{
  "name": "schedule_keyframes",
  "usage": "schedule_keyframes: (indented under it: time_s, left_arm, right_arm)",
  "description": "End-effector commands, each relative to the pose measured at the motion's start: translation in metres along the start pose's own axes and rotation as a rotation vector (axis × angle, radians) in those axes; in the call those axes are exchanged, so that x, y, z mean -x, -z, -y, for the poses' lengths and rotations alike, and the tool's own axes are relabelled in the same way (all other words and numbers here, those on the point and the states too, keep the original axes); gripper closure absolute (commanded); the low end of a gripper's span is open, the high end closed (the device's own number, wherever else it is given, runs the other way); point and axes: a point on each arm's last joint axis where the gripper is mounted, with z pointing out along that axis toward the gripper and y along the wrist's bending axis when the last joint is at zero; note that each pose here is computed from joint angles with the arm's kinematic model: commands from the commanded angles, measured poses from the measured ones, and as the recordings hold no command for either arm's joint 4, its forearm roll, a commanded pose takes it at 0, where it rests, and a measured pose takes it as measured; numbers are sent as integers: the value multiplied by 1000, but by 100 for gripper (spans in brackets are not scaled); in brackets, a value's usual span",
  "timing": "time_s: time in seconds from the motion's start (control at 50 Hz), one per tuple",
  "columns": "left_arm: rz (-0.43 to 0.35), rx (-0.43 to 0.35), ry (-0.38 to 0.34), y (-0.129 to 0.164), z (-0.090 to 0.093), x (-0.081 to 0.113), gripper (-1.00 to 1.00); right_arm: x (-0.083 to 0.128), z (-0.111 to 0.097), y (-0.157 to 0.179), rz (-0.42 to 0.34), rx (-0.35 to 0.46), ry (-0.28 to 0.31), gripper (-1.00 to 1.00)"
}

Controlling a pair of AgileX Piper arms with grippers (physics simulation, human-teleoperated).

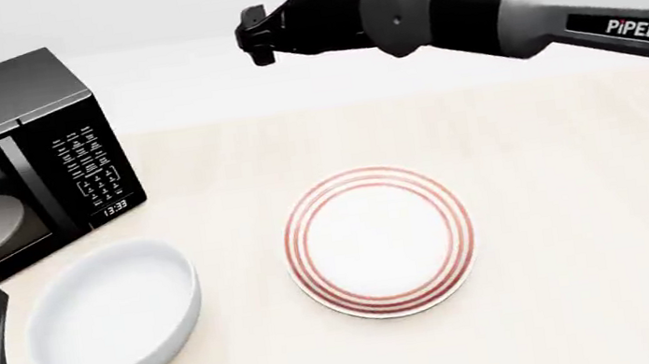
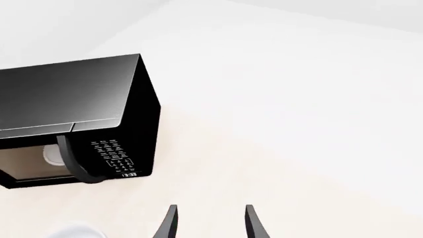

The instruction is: Put the white bowl to the right of the plate.

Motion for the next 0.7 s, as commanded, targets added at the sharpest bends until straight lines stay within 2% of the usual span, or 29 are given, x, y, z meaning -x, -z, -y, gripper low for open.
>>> schedule_keyframes:
  time_s: [0.02, 0.2, 0.22, 0.38, 0.5, 0.58, 0.7]
  left_arm:
    - [0, 0, 0, 0, 0, 0, -100]
    - [0, 0, 0, 0, 0, 0, -100]
    - [0, 0, 0, 0, 0, 0, -100]
    - [0, 0, 0, 0, 0, 0, -100]
    - [0, 0, 0, 0, 0, 0, -100]
    - [0, 0, 0, 0, 0, 0, -100]
    - [0, 0, 0, 0, 0, 0, -100]
  right_arm:
    - [1, -21, -33, -56, 32, -39, -100]
    - [1, -41, -55, -76, 64, -81, -100]
    - [-1, -40, -64, -99, 58, -78, -100]
    - [-6, -56, -78, -93, 84, -115, -100]
    - [-21, -72, -86, -111, 108, -156, -100]
    - [-26, -72, -96, -125, 103, -167, -100]
    - [-40, -84, -103, -152, 118, -177, -100]
